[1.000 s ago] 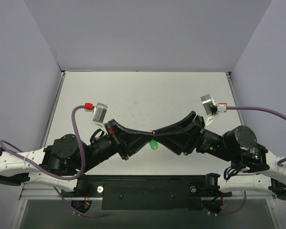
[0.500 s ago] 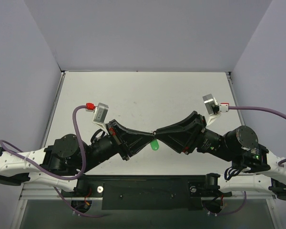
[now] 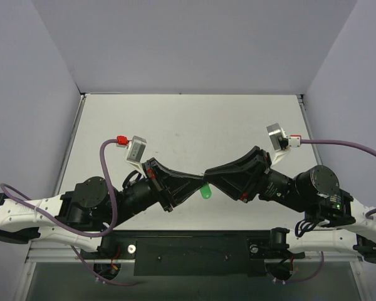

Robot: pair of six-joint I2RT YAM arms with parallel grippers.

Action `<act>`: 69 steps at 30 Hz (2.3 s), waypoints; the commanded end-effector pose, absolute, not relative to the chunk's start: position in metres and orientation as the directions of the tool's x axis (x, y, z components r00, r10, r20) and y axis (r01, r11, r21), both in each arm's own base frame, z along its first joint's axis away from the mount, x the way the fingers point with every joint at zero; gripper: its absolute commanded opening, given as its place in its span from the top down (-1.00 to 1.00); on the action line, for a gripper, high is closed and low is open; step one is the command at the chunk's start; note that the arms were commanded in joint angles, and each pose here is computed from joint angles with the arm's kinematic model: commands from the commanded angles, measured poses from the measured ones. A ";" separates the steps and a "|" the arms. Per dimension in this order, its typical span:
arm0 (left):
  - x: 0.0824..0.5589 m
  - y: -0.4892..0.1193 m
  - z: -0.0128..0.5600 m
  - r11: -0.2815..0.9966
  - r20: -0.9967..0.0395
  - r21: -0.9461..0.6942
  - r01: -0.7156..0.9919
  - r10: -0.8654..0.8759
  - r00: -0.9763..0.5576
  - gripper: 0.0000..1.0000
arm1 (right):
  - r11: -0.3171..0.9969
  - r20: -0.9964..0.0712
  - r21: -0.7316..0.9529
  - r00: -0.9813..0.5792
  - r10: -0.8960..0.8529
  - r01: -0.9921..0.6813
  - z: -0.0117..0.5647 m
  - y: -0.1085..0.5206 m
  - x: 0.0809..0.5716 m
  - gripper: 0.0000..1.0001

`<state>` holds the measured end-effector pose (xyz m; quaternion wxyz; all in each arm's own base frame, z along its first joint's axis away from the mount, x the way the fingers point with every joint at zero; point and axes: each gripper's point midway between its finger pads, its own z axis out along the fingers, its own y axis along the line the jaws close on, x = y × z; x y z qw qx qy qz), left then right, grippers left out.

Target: Remove the keys from the keyring

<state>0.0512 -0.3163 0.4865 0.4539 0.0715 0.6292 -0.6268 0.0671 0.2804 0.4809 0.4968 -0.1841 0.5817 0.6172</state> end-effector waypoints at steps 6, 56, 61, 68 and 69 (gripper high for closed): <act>0.051 -0.311 0.510 0.145 -0.624 -0.735 0.663 -0.527 -0.577 1.00 | 0.151 -0.785 0.534 -0.421 0.455 -0.832 0.494 0.275 0.068 0.68; 0.026 -0.301 0.487 0.118 -0.785 -0.567 0.815 -0.379 -0.491 -0.06 | 0.121 -0.767 0.582 -0.494 0.409 -0.804 0.472 0.267 0.057 1.00; 0.024 -0.306 0.486 0.098 -0.783 -0.557 0.824 -0.392 -0.483 0.09 | 0.094 -0.756 0.581 -0.494 0.430 -0.808 0.480 0.260 0.054 1.00; 0.027 -0.300 0.493 0.081 -0.759 -0.567 0.820 -0.438 -0.481 0.22 | 0.039 -0.758 0.569 -0.506 0.412 -0.821 0.487 0.260 0.044 1.00; 0.027 -0.301 0.492 0.077 -0.755 -0.569 0.819 -0.443 -0.483 0.22 | 0.036 -0.759 0.569 -0.507 0.409 -0.822 0.486 0.261 0.043 1.00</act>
